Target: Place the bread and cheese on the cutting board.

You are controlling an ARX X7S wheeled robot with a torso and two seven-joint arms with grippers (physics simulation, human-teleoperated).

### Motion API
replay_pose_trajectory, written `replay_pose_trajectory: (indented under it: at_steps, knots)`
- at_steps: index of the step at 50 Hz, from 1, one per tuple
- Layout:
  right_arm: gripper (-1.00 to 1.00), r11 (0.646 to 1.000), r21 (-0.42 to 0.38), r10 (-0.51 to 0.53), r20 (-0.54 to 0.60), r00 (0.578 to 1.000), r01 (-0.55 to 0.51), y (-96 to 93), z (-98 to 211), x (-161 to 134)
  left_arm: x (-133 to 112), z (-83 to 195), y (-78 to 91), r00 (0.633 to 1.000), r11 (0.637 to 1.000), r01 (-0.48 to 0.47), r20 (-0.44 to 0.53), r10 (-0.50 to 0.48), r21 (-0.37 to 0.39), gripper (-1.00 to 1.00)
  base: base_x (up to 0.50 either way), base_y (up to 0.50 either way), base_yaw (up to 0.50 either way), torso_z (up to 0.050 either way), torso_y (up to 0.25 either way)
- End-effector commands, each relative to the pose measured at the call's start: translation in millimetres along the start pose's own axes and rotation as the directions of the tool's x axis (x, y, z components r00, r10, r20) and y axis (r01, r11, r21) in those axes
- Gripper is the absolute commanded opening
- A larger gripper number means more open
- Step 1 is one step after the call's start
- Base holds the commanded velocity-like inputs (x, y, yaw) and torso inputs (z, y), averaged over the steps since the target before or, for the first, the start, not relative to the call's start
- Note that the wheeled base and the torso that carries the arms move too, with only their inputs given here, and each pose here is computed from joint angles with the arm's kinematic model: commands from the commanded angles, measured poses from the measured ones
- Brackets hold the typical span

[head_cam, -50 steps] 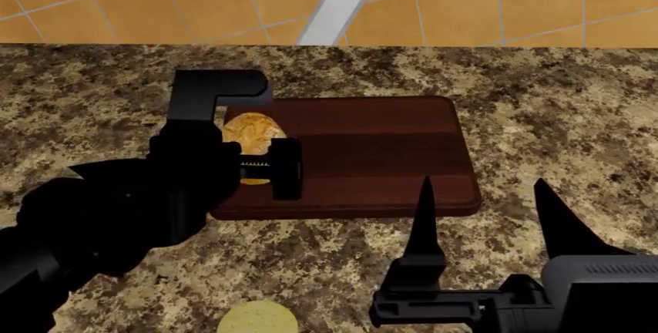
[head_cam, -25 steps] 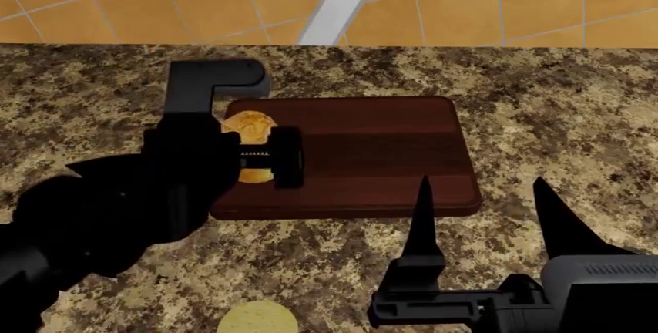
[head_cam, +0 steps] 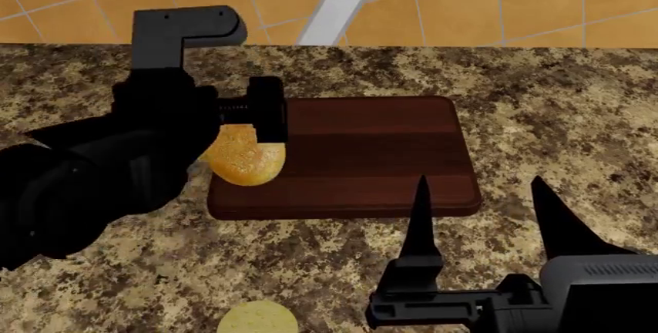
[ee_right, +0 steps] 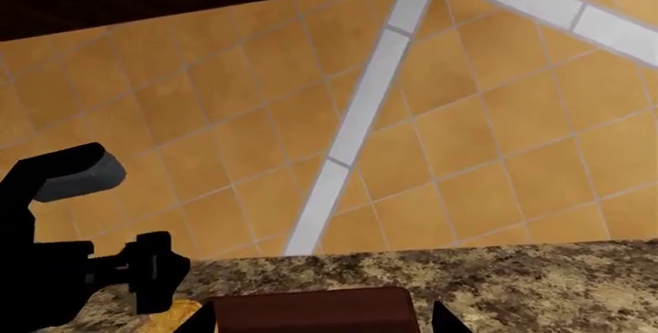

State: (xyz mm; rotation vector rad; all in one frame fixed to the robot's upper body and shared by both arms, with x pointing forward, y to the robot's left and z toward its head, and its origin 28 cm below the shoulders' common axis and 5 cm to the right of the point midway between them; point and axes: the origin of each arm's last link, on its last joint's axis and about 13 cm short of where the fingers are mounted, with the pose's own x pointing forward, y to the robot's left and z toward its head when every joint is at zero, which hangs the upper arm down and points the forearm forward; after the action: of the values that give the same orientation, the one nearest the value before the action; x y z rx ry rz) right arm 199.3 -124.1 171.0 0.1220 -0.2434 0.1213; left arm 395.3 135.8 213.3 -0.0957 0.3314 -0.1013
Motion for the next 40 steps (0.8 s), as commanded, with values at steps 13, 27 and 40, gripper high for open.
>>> replay_pose_trajectory:
  at_steps: [13,27,40]
  knots:
    - [1.0,1.0,-0.001,0.005,-0.008,1.0,-0.005,1.6,1.9,0.6,-115.0,3.0,16.1,0.963,0.999,0.033,0.269,-0.028,-0.012,1.0,0.0,0.0,0.0,0.0,0.0]
    - [1.0,0.999,-0.021,0.035,-0.031,0.999,-0.036,12.8,14.8,3.7,-168.9,-51.8,45.2,0.934,0.975,0.119,0.355,-0.045,-0.19,1.0,0.0,0.0,0.0,0.0,0.0]
    - [1.0,0.973,-0.024,0.224,-0.13,0.966,-0.229,29.4,42.0,17.9,-204.0,-63.9,80.5,0.858,0.953,0.172,0.514,-0.022,-0.248,1.0,0.0,0.0,0.0,0.0,0.0]
